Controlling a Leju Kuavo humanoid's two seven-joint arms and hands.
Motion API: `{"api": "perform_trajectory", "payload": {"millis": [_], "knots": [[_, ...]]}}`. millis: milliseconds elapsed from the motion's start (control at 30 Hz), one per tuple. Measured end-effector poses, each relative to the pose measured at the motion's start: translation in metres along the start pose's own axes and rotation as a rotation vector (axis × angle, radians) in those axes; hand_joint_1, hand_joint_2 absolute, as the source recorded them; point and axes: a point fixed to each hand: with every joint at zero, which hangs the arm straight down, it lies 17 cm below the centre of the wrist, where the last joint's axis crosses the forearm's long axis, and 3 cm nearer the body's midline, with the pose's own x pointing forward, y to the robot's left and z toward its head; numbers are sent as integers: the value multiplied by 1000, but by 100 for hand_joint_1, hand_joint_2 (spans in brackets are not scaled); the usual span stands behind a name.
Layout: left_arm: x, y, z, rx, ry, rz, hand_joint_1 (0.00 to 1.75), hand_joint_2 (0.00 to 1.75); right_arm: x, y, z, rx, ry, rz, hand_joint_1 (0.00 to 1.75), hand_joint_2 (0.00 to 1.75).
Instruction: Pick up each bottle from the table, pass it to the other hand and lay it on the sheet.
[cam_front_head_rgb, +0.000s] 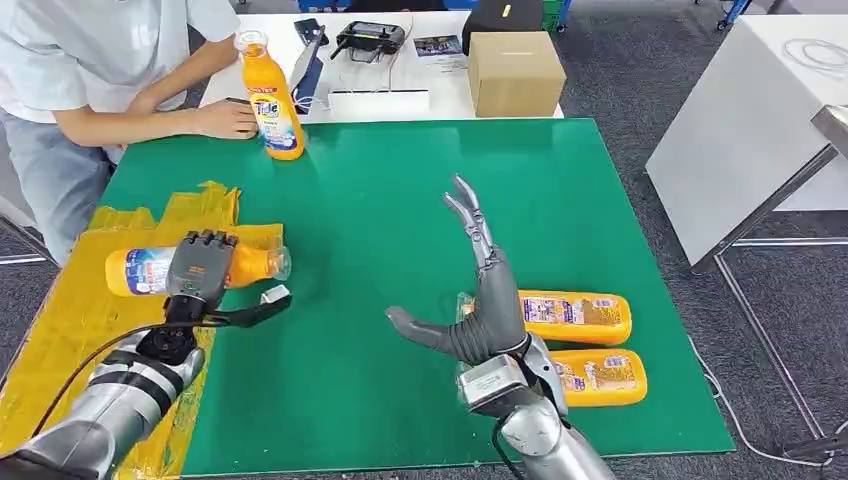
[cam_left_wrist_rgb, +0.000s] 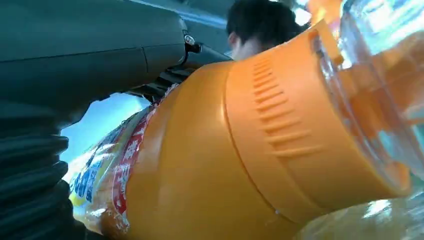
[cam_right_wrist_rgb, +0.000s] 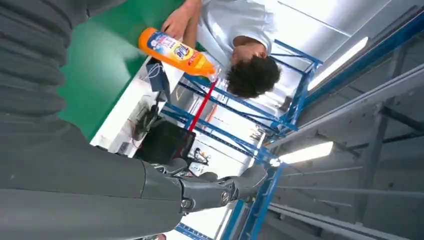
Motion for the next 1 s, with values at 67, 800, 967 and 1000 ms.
{"api": "perform_trajectory", "payload": {"millis": [67, 800, 967, 1000], "knots": [[-8, -9, 1, -31, 18, -23, 175, 175, -1, 0, 0, 1, 3, 3, 0, 175], [8, -54, 9, -299, 23, 351, 0, 175, -4, 1, 3, 8, 21, 14, 0, 175], [20, -56, 11, -331, 4, 479, 0, 175, -5, 3, 3, 15, 24, 10, 0, 175], [22, -54, 11, -326, 1, 514, 0, 175, -4, 3, 3, 15, 24, 9, 0, 175]]}}
